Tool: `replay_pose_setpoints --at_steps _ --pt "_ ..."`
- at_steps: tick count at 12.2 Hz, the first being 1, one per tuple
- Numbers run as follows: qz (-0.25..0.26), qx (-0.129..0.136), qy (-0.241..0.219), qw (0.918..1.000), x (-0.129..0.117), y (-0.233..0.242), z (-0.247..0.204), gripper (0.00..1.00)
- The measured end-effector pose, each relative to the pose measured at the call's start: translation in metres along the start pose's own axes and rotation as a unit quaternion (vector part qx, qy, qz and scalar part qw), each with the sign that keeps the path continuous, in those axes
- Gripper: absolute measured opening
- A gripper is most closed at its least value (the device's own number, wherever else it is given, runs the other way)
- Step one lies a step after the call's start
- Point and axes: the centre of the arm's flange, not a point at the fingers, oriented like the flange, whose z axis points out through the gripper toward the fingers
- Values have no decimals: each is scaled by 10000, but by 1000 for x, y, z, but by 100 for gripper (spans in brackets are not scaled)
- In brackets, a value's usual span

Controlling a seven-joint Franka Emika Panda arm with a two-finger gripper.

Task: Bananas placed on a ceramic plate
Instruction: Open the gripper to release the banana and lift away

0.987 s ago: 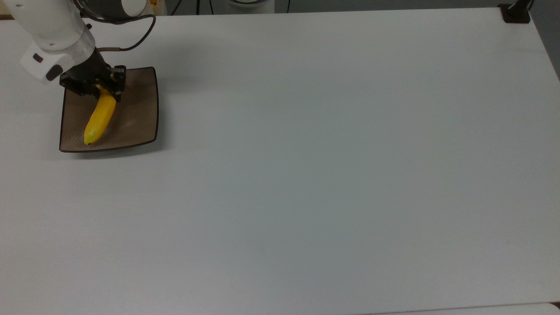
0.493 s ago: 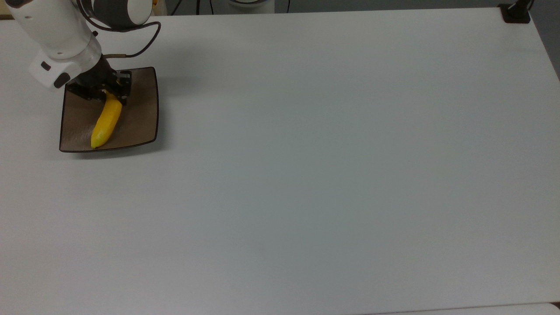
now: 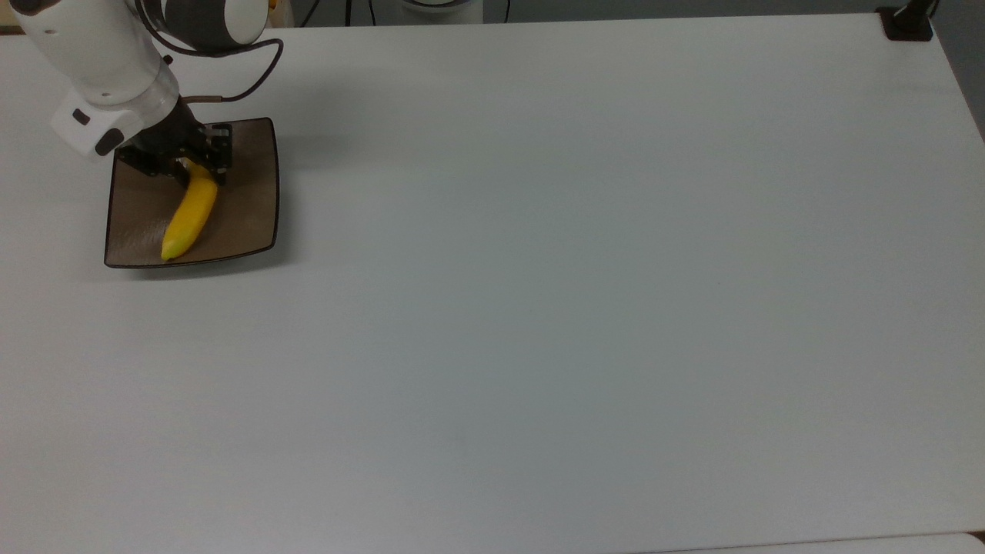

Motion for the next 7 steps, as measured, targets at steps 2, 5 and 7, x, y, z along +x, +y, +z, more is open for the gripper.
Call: replay_pose_setpoints --at_steps 2,5,7 --pt "1 0 0 10000 0 0 0 62" --pt "6 -1 1 10000 0 0 0 87" --pt "5 -21 38 10000 1 0 -5 100"
